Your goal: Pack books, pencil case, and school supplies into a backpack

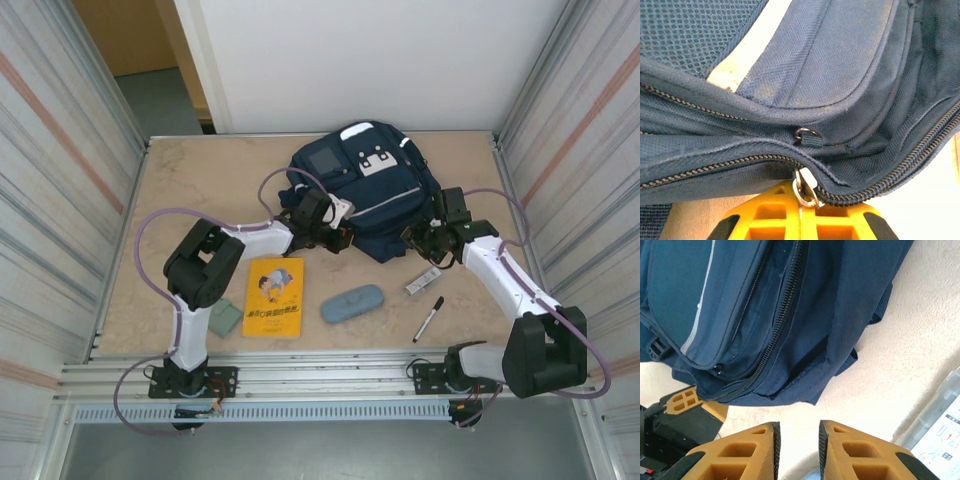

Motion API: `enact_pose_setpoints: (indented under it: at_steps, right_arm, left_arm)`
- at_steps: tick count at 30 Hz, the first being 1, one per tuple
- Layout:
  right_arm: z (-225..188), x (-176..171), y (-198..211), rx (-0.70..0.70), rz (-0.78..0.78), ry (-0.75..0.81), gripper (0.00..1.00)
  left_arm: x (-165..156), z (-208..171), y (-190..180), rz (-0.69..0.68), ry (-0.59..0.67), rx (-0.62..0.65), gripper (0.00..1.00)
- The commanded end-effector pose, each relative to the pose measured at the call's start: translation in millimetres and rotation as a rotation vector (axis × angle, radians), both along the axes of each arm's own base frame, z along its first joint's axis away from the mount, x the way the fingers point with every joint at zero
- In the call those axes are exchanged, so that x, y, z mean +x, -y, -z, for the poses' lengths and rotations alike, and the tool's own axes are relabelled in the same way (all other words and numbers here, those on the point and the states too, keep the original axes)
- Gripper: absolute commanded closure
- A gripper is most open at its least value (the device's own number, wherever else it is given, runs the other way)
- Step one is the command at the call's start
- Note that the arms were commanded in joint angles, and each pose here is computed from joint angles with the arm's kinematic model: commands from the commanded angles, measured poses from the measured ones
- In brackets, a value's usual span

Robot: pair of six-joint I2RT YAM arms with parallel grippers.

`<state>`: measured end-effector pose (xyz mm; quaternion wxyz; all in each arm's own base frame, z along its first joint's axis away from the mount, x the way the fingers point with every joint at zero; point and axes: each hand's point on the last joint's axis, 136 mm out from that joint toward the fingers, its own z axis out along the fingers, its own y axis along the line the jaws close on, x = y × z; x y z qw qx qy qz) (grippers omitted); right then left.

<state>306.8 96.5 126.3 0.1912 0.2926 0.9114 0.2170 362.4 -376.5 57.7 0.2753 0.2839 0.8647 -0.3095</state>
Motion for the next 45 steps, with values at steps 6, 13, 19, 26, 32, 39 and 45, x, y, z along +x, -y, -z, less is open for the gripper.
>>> enact_pose_setpoints:
  at_steps: [6, 13, 19, 26, 32, 39, 45]
  right_arm:
    - [2, -20, -39, 0.056, 0.001, -0.098, 0.51]
    - [10, -15, -40, 0.047, 0.212, -0.168, 0.27]
    - [25, 12, -57, 0.1, 0.244, -0.217, 0.21]
    - [50, 46, -70, 0.17, 0.243, -0.221, 0.51]
    - [47, 48, -36, 0.128, 0.211, -0.185, 1.0]
    - [22, 36, -21, 0.091, 0.072, -0.165, 1.0]
    - [8, 35, -43, 0.213, -0.015, -0.168, 1.0]
  left_arm:
    - [-12, -38, 7, 0.061, 0.054, -0.103, 1.0]
    - [-25, -37, 15, 0.1, 0.063, -0.098, 1.0]
    - [-32, -32, 19, 0.115, 0.06, -0.092, 1.0]
    - [-35, -41, 20, 0.117, 0.016, -0.129, 1.0]
    - [-8, -48, -38, -0.026, -0.035, -0.156, 1.0]
    - [11, -29, -82, -0.157, -0.078, -0.069, 1.0]
    - [-12, -45, -38, 0.04, -0.06, -0.197, 0.88]
